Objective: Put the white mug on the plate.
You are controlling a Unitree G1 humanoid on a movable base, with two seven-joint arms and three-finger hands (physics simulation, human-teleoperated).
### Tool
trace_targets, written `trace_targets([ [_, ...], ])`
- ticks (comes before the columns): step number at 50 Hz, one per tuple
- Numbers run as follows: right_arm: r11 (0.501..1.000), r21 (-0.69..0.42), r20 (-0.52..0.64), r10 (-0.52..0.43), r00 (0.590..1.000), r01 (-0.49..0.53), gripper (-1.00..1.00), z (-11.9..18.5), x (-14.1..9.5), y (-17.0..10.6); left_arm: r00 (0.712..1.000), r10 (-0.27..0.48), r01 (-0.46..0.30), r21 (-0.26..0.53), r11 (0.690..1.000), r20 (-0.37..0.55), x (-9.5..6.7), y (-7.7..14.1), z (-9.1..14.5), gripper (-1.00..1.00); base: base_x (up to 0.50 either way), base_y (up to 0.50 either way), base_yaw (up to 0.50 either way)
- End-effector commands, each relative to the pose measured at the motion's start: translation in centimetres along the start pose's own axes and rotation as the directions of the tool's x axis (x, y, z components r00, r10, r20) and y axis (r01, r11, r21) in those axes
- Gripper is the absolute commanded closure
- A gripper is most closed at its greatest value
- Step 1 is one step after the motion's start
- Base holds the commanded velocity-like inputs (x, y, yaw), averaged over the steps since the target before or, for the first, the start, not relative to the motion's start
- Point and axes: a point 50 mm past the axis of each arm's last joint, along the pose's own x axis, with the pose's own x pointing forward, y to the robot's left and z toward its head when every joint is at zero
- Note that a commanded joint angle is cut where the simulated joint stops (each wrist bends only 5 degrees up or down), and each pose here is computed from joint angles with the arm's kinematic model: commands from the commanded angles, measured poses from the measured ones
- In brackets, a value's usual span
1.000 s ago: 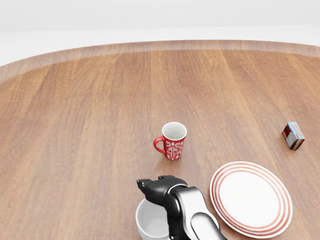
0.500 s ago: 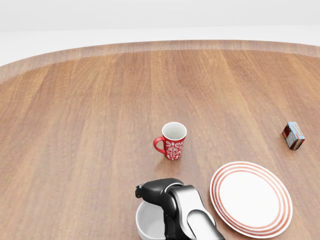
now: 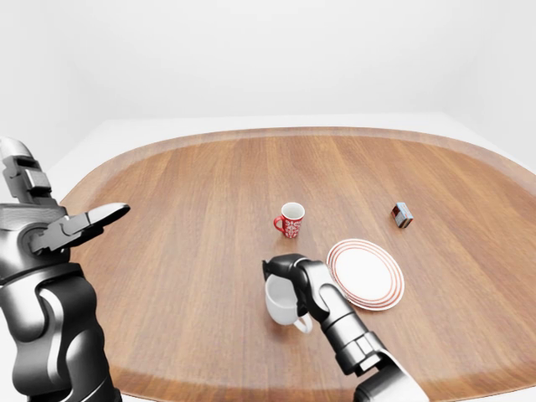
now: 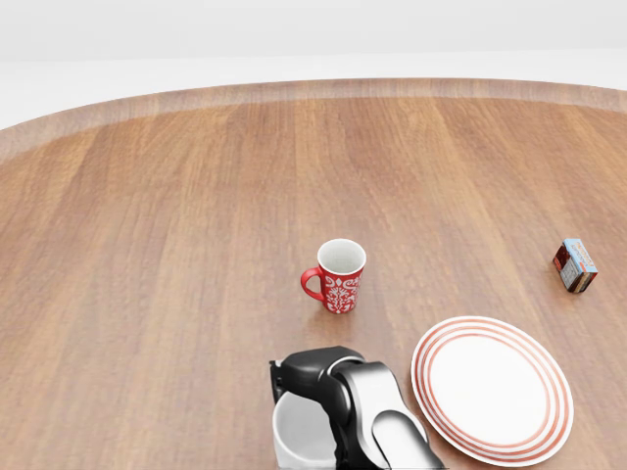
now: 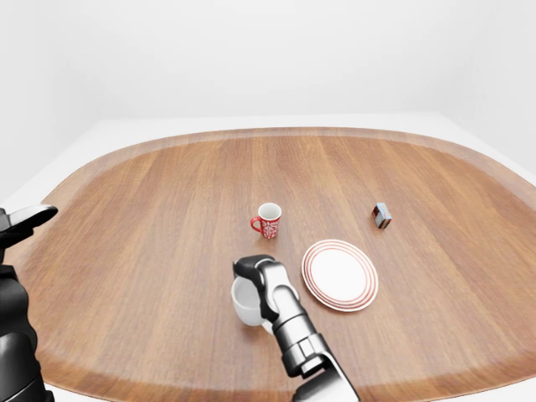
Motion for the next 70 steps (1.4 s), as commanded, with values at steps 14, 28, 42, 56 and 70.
trace_targets([
  [14,0.883,-0.155,-0.246,-0.469,0.848,0.444,1.0,-8.5,-9.3,-14.7,1.0,-0.002,0.002,0.0,1.0,-0.001,0.0,-0.1,0.0,-1.0,0.0,0.0,0.0],
  [28,0.904,0.17,-0.367,-0.31,0.877,0.391,1.0,-15.8,-10.9,-17.7,1.0,-0.004,0.004,0.002,1.0,-0.006,0.0,-0.2,-0.2,-1.0,0.0,0.0,0.0],
  [42,0.845,0.478,-0.31,-0.094,0.946,0.24,1.0,-19.0,-9.2,-13.9,1.0,-0.004,0.004,-0.006,1.0,0.002,0.1,-0.2,0.0,-1.0,0.0,0.0,0.0],
  [56,0.814,0.528,-0.345,-0.053,0.937,0.24,1.0,-20.3,-7.5,-10.1,1.0,-0.005,0.005,-0.006,1.0,0.002,0.0,-0.2,0.0,-1.0,0.0,0.0,0.0],
  [70,0.824,0.515,-0.386,-0.023,0.922,0.236,1.0,-21.5,-7.8,-9.0,1.0,-0.006,0.006,-0.003,1.0,-0.003,0.0,-0.2,-0.1,-1.0,0.0,0.0,0.0],
])
